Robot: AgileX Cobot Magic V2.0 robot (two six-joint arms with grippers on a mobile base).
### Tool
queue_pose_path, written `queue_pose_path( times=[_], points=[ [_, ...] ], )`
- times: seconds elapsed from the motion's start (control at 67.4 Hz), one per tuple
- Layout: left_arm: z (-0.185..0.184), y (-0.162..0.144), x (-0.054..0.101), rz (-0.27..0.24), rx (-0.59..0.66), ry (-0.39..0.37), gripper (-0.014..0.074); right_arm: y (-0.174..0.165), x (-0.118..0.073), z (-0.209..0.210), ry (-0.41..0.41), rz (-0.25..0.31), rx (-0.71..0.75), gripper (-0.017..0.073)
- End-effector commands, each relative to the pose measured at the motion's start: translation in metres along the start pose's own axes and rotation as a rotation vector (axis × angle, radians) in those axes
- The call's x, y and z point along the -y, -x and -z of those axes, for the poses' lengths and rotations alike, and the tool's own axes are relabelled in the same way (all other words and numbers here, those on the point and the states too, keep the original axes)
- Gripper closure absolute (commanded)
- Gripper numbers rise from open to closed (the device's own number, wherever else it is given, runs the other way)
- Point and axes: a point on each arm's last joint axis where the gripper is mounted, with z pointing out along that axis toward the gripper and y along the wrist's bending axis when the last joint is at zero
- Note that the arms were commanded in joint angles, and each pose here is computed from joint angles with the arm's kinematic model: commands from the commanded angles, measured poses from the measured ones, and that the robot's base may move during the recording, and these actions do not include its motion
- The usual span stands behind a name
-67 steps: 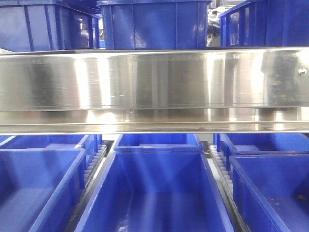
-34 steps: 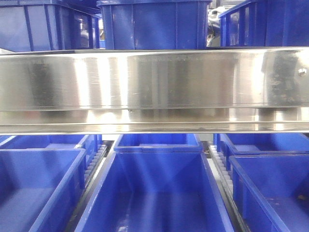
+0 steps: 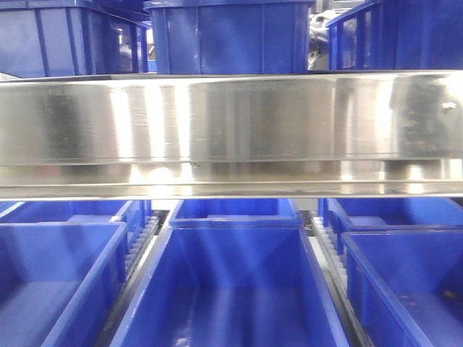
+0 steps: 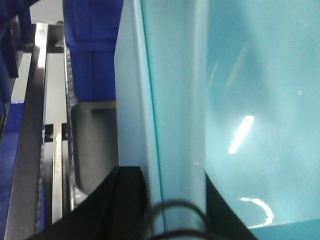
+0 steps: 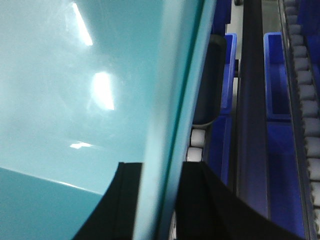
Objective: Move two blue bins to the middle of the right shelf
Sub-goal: 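Lift the light-blue bin back up off the shelf with both grippers, then back the base away from the shelf and turn, bin held in both grippers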
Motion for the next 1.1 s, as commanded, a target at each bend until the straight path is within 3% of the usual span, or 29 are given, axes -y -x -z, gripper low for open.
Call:
queue_pose_path(
  times=[0.0,1.084],
  points=[
    [0.0176,0.0212,0.0090,0.062,0.192,-0.074,0.0704,0.0065,-0.0027,0.0084,0.029,0.011,0.066,0.0721],
    [0.0178,0.0225,0.0090,0.063,0.206,-0.075,0.0704,0.0065,-0.0027,0.0074,0.028,0.011,0.064,0.0721]
  ],
)
